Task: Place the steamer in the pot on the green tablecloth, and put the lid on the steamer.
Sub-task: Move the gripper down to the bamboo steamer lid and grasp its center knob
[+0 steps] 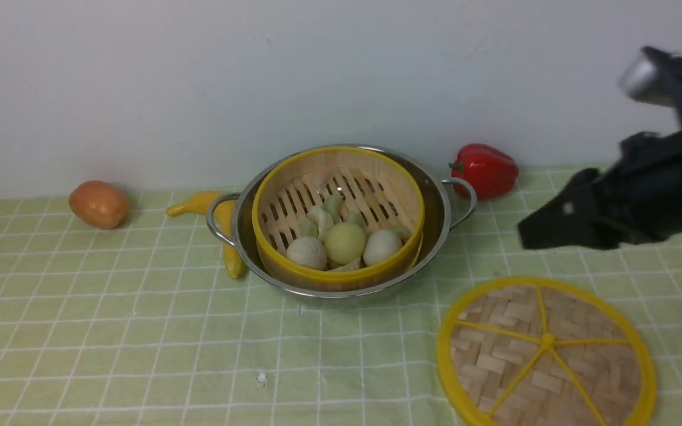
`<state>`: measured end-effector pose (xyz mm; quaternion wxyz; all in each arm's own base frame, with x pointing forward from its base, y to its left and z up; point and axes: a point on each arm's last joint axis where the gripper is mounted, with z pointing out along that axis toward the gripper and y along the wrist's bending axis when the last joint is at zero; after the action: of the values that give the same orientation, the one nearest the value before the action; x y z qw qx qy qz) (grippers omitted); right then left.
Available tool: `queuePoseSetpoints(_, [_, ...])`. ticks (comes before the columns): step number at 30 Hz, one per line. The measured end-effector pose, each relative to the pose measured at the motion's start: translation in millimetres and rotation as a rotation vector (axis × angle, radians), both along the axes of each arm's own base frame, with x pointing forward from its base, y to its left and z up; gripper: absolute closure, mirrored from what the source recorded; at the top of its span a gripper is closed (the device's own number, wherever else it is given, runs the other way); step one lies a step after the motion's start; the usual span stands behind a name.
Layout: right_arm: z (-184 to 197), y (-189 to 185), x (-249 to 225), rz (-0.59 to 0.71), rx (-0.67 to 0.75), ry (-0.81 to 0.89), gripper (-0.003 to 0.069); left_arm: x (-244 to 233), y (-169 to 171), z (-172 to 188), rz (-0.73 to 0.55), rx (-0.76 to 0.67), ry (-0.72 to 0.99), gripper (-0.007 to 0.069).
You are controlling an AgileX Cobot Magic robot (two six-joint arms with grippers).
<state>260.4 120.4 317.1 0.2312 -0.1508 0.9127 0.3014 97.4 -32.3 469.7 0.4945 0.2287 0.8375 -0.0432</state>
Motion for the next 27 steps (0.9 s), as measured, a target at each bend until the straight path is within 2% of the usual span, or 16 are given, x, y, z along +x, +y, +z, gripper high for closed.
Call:
queuePoseSetpoints(1, [-4.2, 11.3, -0.8, 0.029, -0.024, 0.014, 0.0419, -7.1, 1.7, -13.9, 0.006, -0.006, -0.001, 0.0648])
queuePoseSetpoints(2, [-6.3, 15.7, -1.4, 0.042, -0.031, 0.021, 0.0419, -9.6, 2.3, -12.8, 0.007, -0.011, -0.013, 0.0648])
queuePoseSetpoints(5, [-21.1, 27.2, 2.2, 0.050, -0.192, 0.048, 0.0419, -20.1, 4.8, -48.3, 0.027, -0.031, 0.020, 0.0648])
queuePoseSetpoints(8, [-34.1, 14.7, 19.5, -0.114, -0.395, 0.061, 0.0419, -28.4, 6.4, -83.5, 0.042, -0.047, 0.072, 0.0648])
queuePoseSetpoints(11, [-41.3, 6.8, 28.9, -0.188, -0.490, 0.051, 0.0419, -30.9, 6.2, -101.9, 0.040, -0.049, 0.107, 0.0648])
queuePoseSetpoints(17, [-63.4, 9.1, 39.8, -0.199, -0.538, 0.103, 0.0419, -28.1, 5.6, -114.7, 0.044, -0.050, 0.124, 0.0648])
queuePoseSetpoints(27, [-113.3, 15.5, 52.0, -0.171, -0.609, 0.257, 0.0419, -27.1, 5.5, -115.2, 0.044, -0.051, 0.115, 0.0648])
